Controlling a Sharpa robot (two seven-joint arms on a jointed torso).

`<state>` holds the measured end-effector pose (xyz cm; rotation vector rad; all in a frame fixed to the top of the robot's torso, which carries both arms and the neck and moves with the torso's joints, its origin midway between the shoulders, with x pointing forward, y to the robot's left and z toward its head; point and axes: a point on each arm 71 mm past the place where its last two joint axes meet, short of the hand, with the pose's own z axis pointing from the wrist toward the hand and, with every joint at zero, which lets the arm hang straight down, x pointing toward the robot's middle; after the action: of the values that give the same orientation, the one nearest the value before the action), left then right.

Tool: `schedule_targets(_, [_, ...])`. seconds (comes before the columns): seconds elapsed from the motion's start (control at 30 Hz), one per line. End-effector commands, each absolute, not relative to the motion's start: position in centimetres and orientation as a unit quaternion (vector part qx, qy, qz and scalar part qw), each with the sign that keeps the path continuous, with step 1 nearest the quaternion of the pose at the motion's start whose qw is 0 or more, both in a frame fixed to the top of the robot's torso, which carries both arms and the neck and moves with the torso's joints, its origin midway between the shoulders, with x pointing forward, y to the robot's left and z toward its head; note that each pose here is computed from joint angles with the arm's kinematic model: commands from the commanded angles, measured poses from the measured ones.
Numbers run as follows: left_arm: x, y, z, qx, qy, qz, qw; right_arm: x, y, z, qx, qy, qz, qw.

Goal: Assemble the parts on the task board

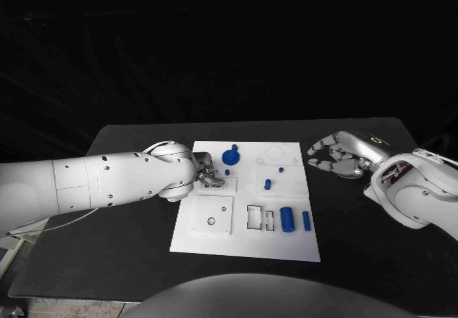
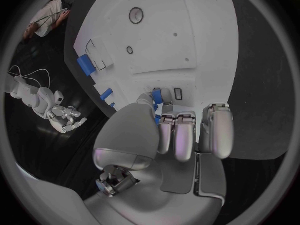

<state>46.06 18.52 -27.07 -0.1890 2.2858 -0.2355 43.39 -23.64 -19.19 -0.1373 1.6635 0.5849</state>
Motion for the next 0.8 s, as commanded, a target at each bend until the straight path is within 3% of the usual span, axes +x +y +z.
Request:
schedule_targets(0.03, [45.78, 18.50, -27.41, -0.073, 0.912, -0.089, 0.393, 43.40, -23.66, -19.32, -0.060, 0.732, 0.252, 0.630])
schedule_targets(0.8, [46.09, 18.61, -27.54, -0.074, 0.913, -0.083, 0.392, 43.40, -23.70, -19.46, -0.060, 0.735, 0.250, 0.628])
